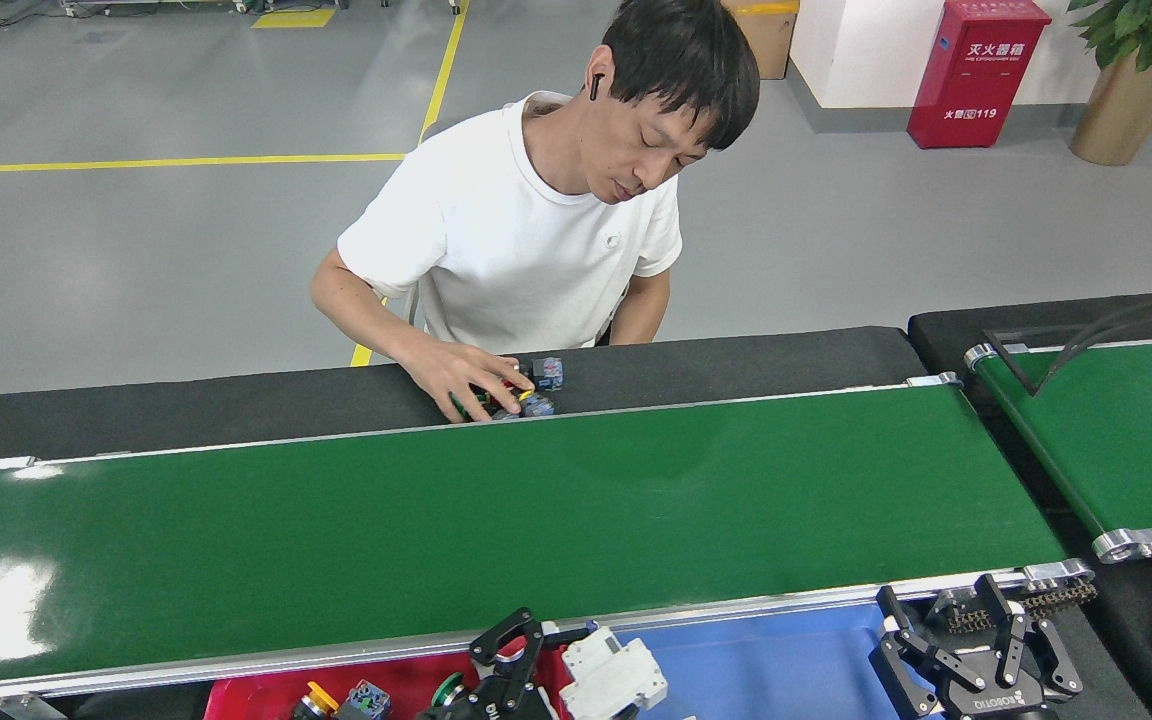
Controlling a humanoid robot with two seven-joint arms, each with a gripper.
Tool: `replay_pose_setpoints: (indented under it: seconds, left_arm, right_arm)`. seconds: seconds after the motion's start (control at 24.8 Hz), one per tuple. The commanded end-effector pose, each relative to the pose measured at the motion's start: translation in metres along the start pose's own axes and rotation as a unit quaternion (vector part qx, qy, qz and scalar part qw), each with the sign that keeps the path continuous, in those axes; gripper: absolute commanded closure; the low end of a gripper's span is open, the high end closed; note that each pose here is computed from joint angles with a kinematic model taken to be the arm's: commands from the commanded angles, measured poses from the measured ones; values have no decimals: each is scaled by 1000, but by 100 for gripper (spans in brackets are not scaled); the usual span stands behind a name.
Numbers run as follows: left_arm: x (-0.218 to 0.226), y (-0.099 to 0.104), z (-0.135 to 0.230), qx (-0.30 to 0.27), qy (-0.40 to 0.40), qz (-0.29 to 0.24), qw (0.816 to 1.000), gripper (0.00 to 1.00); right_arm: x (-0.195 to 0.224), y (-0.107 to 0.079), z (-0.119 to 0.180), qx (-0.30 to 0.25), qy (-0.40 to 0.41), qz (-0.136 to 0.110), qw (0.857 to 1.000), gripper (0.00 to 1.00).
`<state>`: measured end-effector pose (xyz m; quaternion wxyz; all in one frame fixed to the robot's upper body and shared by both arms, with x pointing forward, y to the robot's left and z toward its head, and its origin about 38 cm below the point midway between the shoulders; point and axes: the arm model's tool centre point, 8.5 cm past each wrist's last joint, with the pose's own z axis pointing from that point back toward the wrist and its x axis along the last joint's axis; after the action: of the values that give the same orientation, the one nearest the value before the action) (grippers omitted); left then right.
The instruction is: Pick switch part from conveyor to tray
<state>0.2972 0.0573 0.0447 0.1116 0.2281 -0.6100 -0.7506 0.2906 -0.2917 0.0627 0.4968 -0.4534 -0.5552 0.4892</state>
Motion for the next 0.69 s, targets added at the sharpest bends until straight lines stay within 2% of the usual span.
replay_pose_setpoints:
  seconds: [0.0, 0.08, 0.12, 0.24, 0.28, 0.32, 0.48, 0.65]
  left_arm:
    - [2, 5, -9, 4, -6, -12, 1000, 80]
    - [7, 6, -12, 2, -14, -17, 1000, 75]
    - [8, 5, -13, -1, -16, -20, 1000, 66]
    - [6, 4, -13, -5, -2, -24, 1000, 27]
    - [5, 3, -11, -7, 2, -25, 1000, 11]
    - [2, 1, -9, -9, 7, -25, 1000, 0]
    - [-12, -1, 5, -6, 35, -12, 999, 0]
    - [-40, 2, 48, 20, 88, 17, 996, 0]
  right_arm:
    - [1, -6, -4, -7, -3, -1, 1000, 1]
    - [2, -6, -4, -7, -2, -2, 1000, 1]
    - [1, -6, -4, -8, 1, -4, 1000, 1]
    - [2, -4, -3, -6, 3, -6, 1000, 1]
    - [1, -4, -3, -7, 4, -6, 1000, 1]
    - [1, -4, -3, -7, 5, -6, 1000, 1]
    - [5, -3, -3, -8, 9, -15, 1000, 1]
    - [2, -3, -2, -7, 14, -14, 1000, 1]
